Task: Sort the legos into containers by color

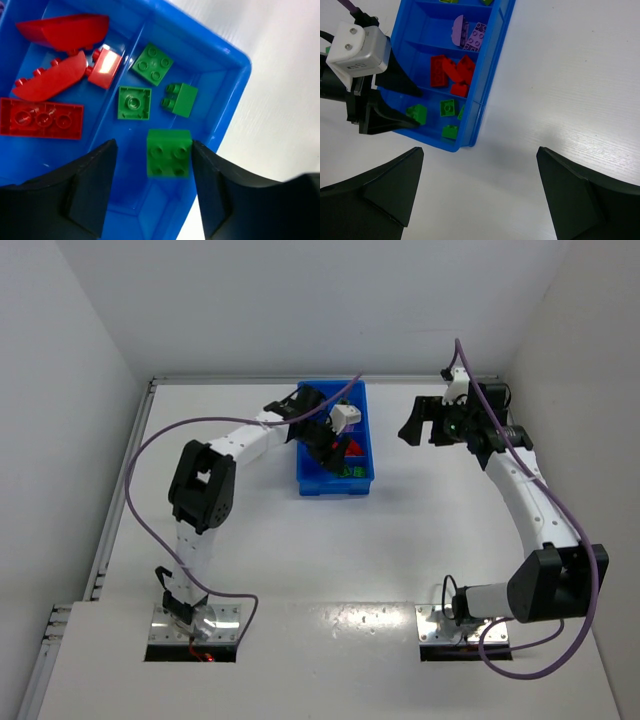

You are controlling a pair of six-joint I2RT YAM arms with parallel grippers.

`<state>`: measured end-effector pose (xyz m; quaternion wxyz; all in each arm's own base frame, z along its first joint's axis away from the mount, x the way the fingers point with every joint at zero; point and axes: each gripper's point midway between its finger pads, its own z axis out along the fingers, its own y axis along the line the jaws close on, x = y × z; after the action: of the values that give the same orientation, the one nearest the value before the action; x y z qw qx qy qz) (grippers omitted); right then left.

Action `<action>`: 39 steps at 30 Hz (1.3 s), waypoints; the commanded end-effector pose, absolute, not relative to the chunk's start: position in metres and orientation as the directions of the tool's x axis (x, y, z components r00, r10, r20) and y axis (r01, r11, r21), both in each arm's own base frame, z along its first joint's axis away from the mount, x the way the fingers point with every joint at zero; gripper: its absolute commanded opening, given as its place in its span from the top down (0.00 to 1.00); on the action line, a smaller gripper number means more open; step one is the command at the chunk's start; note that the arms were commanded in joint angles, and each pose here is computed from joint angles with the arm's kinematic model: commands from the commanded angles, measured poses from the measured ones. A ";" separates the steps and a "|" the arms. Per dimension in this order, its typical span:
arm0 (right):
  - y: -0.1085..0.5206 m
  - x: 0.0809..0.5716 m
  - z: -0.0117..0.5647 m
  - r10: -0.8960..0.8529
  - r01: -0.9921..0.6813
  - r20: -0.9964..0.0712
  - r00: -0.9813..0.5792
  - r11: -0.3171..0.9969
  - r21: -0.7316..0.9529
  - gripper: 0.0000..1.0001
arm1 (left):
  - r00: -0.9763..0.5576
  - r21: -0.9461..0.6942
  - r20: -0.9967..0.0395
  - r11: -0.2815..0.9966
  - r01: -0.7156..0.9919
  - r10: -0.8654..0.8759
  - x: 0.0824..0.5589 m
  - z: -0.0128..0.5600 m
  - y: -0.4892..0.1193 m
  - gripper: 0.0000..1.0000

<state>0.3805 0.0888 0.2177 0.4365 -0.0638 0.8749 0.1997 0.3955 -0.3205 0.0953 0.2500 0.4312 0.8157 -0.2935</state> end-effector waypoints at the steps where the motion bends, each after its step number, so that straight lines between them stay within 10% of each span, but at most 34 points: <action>1: 0.090 0.393 0.244 0.072 -0.308 -0.835 -0.546 0.909 0.280 0.04 | -0.520 -0.272 -0.676 0.479 0.834 0.522 0.408 0.096 -0.310 0.32; 13: 0.101 0.392 0.240 0.073 -0.349 -0.830 -0.553 0.884 0.310 0.04 | -0.377 -0.126 -0.881 0.628 0.768 0.284 0.431 0.257 -0.217 0.18; 26: 0.111 0.395 0.239 0.057 -0.383 -0.819 -0.571 0.864 0.326 0.04 | -0.468 -0.057 -0.524 0.518 0.853 0.712 0.418 0.132 -0.022 0.14; 39: 0.126 0.394 0.236 0.013 -0.423 -0.814 -0.580 0.850 0.315 0.04 | -0.422 0.155 -0.438 0.529 0.834 0.793 0.478 0.081 0.024 0.14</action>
<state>0.3851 0.1195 0.2167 0.4207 -0.1027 0.8681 0.2427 0.4627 0.0186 0.0810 0.2213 0.4591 0.8574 -0.0719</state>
